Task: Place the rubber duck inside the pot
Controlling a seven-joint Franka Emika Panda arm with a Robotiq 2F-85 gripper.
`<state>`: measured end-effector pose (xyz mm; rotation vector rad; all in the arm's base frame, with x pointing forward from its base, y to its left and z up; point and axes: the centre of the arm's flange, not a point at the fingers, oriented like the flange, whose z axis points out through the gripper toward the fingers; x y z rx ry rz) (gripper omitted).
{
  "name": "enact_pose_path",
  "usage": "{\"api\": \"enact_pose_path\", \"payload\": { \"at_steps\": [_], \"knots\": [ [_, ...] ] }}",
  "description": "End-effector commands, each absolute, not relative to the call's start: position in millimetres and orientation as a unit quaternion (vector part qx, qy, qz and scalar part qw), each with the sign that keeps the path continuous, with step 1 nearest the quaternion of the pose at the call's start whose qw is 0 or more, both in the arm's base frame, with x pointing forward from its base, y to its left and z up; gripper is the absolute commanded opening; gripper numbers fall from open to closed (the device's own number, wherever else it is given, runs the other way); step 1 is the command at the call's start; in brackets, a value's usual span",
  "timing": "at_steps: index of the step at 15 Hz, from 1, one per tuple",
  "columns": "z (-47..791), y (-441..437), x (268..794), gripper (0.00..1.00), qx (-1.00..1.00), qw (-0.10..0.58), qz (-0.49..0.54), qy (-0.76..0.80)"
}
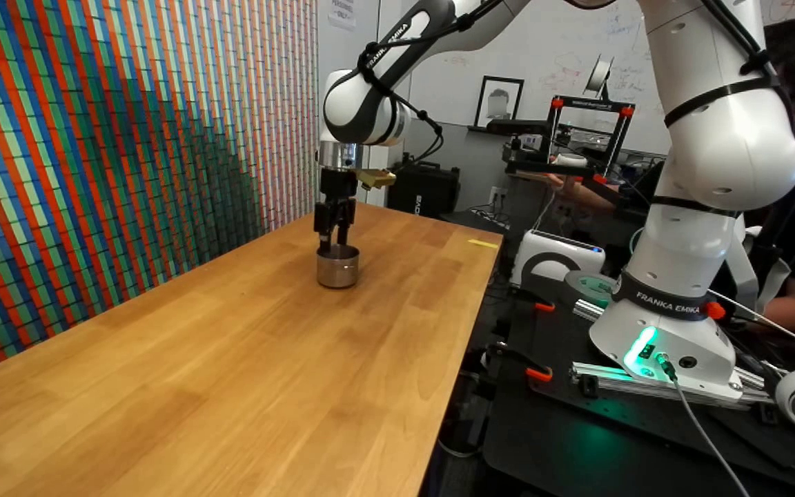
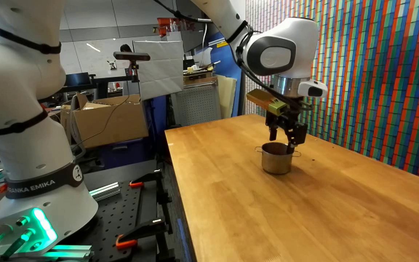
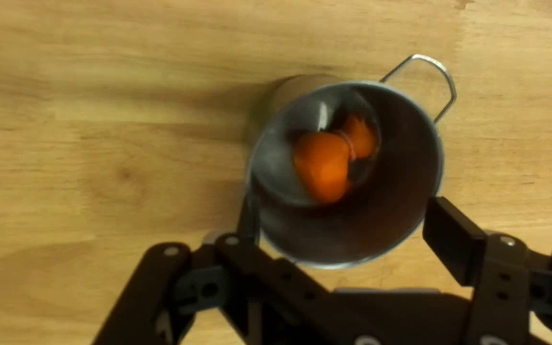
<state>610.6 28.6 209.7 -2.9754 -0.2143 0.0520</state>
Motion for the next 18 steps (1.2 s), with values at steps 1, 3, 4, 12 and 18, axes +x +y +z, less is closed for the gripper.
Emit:
{"api": "enact_pose_path", "payload": {
  "at_steps": [1,3,4,12,18],
  "knots": [
    [248.6,6.8,640.6,1.0,-0.996,0.055,0.012,-0.073],
    [271.8,-13.2,652.2,1.0,-0.996,0.034,0.018,-0.075],
    [284.1,-23.8,656.7,1.0,-0.997,0.023,0.022,-0.076],
    [339.2,-92.7,647.0,1.0,-0.988,-0.032,0.146,-0.034],
    [328.8,-92.4,637.0,1.0,-0.989,-0.025,0.14,-0.035]
  ]
}}
